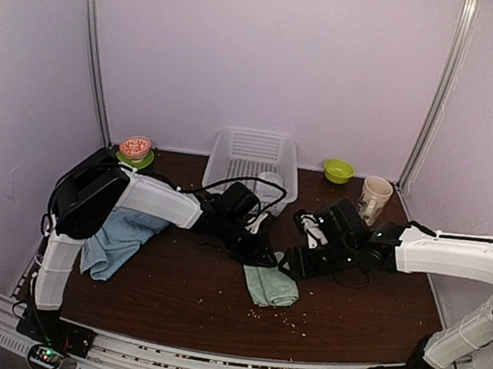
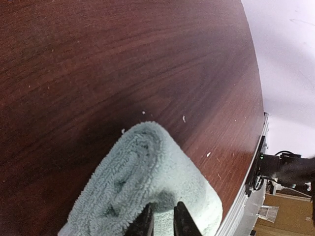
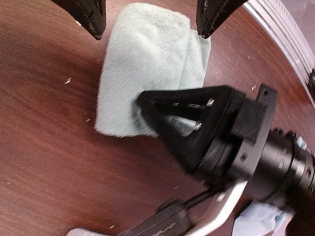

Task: Roll the towels
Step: Roll the towel at the center of the board.

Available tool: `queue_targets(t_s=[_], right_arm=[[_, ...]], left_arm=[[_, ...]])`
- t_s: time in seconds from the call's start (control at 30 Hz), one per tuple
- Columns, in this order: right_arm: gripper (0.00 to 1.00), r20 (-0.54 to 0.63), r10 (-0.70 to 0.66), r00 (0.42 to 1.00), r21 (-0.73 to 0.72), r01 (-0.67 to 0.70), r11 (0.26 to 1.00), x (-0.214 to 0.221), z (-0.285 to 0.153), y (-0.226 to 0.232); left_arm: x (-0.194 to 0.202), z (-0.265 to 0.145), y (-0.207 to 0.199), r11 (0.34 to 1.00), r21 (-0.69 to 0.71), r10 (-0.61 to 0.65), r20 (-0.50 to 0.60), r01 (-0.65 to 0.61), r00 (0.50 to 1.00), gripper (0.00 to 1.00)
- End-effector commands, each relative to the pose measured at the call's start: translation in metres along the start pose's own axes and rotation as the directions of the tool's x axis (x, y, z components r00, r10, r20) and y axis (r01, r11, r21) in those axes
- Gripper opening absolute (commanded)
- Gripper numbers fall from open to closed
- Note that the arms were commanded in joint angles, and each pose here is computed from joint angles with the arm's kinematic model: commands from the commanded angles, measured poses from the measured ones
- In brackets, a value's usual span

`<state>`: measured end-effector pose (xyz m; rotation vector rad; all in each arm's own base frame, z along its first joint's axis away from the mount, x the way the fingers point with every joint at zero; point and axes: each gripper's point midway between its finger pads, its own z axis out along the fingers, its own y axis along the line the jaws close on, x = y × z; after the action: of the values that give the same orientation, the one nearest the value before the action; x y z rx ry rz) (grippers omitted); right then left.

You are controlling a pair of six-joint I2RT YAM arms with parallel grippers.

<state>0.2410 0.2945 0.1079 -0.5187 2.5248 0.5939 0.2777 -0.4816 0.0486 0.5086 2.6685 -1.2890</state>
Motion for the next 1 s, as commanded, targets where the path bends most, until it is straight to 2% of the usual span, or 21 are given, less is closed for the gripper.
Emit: queue_targets(t_s=[0.0,0.13,0.27,0.97], right_arm=[[0.65,-0.018,0.13,0.991,0.026,-0.129,0.991,0.002,0.003,-0.035],[0.64,-0.042,0.18,0.983,0.085,-0.176,0.981,0.011,0.014,-0.061],[0.63,-0.088,0.176,0.981,0.122,-0.164,0.979,0.02,0.029,-0.071],[0.62,-0.168,0.096,0.981,0.077,-0.084,0.993,0.025,0.053,-0.038]], left_arm=[[0.004,-0.004,0.013,0.999,-0.046,0.004,0.004,-0.003,1.0,0.15],[0.005,-0.007,0.014,0.999,-0.053,0.004,0.007,-0.004,1.0,0.15],[0.007,-0.01,0.015,0.998,-0.061,0.007,0.007,-0.006,1.0,0.15],[0.02,-0.024,0.018,0.996,-0.091,0.024,-0.006,-0.025,1.0,0.15]])
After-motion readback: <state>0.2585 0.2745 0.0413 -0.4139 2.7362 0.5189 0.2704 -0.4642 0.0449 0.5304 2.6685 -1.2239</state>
